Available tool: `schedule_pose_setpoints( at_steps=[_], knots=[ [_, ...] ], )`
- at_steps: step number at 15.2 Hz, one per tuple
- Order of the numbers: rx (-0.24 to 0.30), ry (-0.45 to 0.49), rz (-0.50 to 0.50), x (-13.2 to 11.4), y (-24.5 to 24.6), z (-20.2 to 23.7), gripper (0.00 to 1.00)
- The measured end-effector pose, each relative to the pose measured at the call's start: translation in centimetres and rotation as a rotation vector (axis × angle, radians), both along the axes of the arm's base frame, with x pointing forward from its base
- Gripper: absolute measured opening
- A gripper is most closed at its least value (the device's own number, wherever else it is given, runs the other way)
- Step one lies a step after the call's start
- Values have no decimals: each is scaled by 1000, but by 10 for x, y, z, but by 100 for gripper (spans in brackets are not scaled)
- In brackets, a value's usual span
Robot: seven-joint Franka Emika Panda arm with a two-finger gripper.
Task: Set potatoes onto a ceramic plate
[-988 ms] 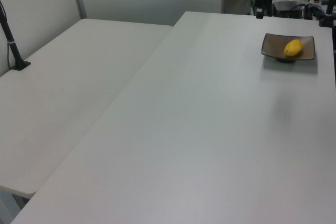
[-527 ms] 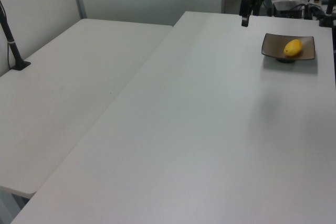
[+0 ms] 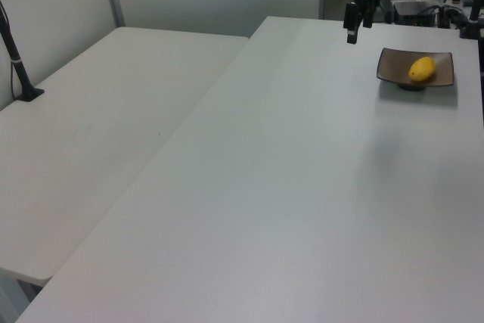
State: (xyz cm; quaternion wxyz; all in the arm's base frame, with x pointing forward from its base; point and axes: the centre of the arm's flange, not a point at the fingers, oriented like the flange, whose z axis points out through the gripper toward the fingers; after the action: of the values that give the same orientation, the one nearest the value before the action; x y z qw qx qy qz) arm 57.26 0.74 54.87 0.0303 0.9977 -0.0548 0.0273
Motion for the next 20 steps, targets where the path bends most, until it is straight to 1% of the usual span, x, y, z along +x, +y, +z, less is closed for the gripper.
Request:
schedule_pose_setpoints(
  at_steps=[5,14,20],
  knots=[
    [2,2,-3,0,-1,-1,100],
    [58,-15,-22,2,0,-9,100],
    [60,-8,-24,1,0,-14,100]
  ],
)
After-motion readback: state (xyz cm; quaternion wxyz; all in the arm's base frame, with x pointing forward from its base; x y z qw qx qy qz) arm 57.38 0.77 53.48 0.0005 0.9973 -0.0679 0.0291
